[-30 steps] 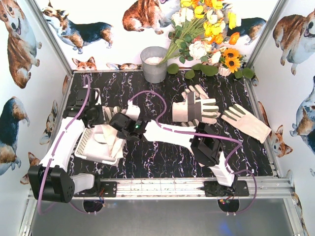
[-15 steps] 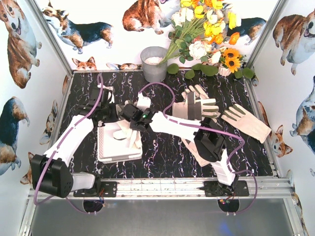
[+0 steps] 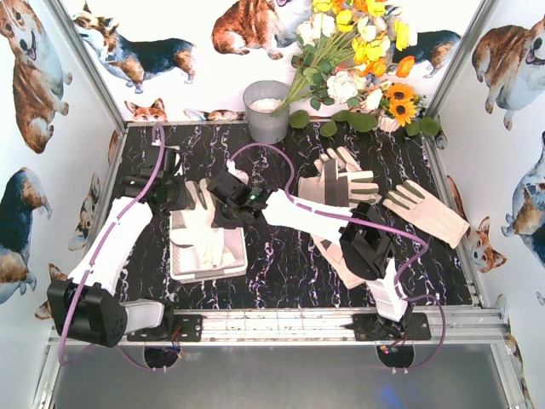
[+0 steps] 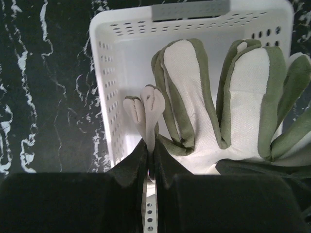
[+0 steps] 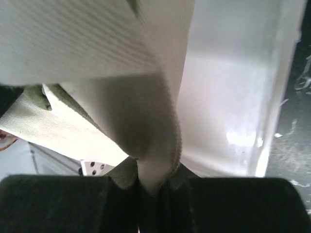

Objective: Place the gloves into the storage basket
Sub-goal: Place the glove in the bin.

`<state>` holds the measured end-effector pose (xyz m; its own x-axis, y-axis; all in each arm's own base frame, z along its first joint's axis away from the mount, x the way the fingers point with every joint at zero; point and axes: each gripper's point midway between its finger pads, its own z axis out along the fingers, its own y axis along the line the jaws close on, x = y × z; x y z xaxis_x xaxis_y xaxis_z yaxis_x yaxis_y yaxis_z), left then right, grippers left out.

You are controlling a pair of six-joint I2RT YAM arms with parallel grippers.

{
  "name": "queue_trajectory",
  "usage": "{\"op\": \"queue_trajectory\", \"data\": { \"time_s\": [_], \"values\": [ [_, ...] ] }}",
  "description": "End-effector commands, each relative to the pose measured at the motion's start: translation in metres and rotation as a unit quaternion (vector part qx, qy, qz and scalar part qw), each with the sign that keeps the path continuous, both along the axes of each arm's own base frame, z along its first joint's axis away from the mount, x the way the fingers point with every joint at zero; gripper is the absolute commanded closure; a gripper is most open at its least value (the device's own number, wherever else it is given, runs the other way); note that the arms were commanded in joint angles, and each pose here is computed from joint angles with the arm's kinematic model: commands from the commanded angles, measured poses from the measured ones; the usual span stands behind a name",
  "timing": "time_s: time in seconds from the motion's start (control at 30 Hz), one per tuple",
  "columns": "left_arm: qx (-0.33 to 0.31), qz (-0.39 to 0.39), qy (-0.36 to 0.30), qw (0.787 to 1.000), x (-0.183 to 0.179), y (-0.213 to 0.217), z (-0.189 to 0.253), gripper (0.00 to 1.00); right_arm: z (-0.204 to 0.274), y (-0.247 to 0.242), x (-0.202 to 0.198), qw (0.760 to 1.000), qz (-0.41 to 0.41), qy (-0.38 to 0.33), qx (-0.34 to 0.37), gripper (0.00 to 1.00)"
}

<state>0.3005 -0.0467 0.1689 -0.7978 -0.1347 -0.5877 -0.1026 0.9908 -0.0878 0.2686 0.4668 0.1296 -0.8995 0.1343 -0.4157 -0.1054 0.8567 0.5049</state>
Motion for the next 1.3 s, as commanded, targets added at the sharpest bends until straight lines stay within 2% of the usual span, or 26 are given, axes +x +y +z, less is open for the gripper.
{"op": "queue_trajectory", "data": {
  "time_s": [0.0, 0.13, 0.43, 0.47, 0.67, 0.77, 1.1, 1.27],
  "values": [
    [0.043, 0.019, -0.002, 0.999, 0.0, 0.024, 0.01, 1.0, -0.018, 0.015, -0.012, 0.997, 0.007, 0.063, 0.031, 1.0],
    [0.048, 0.011, 0.002, 0.999, 0.011, 0.023, 0.005, 1.0, -0.041, 0.02, -0.01, 0.996, -0.004, 0.081, 0.026, 1.0],
    [0.064, -0.019, 0.022, 0.998, 0.041, 0.02, -0.021, 1.0, -0.07, 0.013, 0.004, 0.998, -0.016, 0.06, -0.02, 1.0],
    [0.066, -0.019, 0.023, 0.997, 0.044, 0.021, -0.023, 1.0, -0.072, 0.012, 0.004, 0.998, -0.017, 0.061, -0.022, 0.98],
    [0.067, -0.029, 0.02, 0.997, 0.056, 0.019, -0.037, 1.0, -0.061, 0.009, 0.005, 0.999, -0.005, 0.05, -0.022, 0.67],
    [0.068, -0.037, 0.028, 0.997, 0.059, 0.018, -0.046, 1.0, -0.051, 0.006, 0.008, 0.999, 0.001, 0.033, -0.023, 0.57],
    [0.054, -0.057, 0.029, 0.996, 0.07, 0.009, -0.066, 0.99, -0.029, -0.015, 0.01, 0.999, -0.004, -0.004, -0.039, 0.55],
    [0.035, -0.08, 0.033, 0.996, 0.074, -0.001, -0.077, 1.0, -0.004, -0.018, 0.012, 0.999, 0.006, -0.03, -0.027, 0.55]
  ]
}}
